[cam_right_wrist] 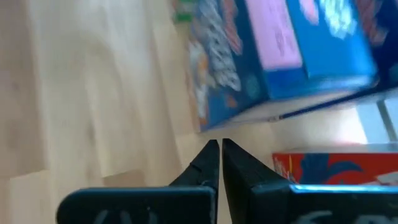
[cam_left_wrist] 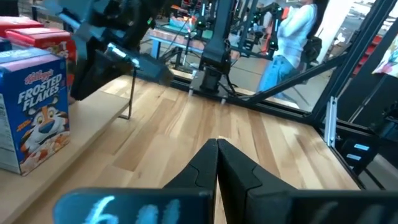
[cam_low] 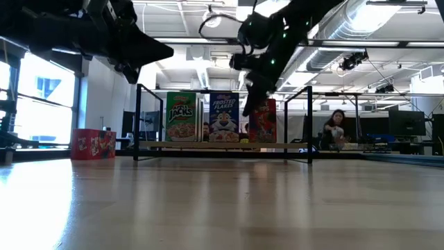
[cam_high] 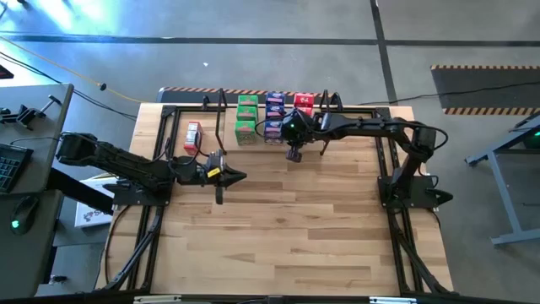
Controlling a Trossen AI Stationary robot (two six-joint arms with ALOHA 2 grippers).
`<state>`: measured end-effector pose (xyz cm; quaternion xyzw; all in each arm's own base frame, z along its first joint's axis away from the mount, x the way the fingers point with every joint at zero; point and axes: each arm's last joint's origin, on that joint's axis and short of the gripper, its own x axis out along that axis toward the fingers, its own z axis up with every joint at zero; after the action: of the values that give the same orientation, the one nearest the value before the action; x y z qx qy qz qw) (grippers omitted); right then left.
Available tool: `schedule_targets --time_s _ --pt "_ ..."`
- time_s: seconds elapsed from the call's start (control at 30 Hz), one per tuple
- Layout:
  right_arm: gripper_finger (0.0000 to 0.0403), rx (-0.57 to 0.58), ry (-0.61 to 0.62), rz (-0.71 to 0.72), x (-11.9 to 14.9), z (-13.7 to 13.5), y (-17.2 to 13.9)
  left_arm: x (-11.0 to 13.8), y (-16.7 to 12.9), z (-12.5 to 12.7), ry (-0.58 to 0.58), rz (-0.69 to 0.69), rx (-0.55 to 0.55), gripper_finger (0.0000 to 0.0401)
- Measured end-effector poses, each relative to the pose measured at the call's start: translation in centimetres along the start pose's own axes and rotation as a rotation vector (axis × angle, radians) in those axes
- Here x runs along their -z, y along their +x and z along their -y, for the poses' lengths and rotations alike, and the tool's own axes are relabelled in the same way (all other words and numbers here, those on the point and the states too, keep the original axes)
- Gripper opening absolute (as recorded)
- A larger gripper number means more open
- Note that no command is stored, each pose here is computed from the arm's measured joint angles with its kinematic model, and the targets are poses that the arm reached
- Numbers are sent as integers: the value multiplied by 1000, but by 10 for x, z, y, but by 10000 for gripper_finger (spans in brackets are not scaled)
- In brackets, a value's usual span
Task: Stack cereal on shelf
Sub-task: Put the blue cereal box on the shelf aligned with the blue cereal box, then put the red cereal box on the shelf aligned with the red cereal box
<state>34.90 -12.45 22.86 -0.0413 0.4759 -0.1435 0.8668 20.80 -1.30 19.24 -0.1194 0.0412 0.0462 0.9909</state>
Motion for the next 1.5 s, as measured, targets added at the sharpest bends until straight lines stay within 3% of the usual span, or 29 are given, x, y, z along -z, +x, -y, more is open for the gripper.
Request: schedule_targets --time_s 0.13,0.37,0.63,0.83,1.03,1.23,1.5 --pt "0 7 -57 68 -7 -12 -34 -24 0 4 42 -63 -25 0" --pt "0 -18 -26 234 27 -37 -58 -91 -32 0 78 -268 -321 0" --pt "0 -31 -15 337 58 -60 -70 -163 -87 -23 -76 -571 -734 0" --pt "0 -37 -29 363 57 -64 -75 -193 -89 -51 -165 -781 -841 1" --pt "0 -46 -32 338 59 -65 -74 -173 -74 -83 -286 -949 -857 39" --pt "0 -59 -55 333 60 -70 -75 -131 -66 -98 -310 -1110 -874 116" --pt "0 -67 -82 331 60 -73 -75 -84 -68 -112 -292 -1206 -961 195"
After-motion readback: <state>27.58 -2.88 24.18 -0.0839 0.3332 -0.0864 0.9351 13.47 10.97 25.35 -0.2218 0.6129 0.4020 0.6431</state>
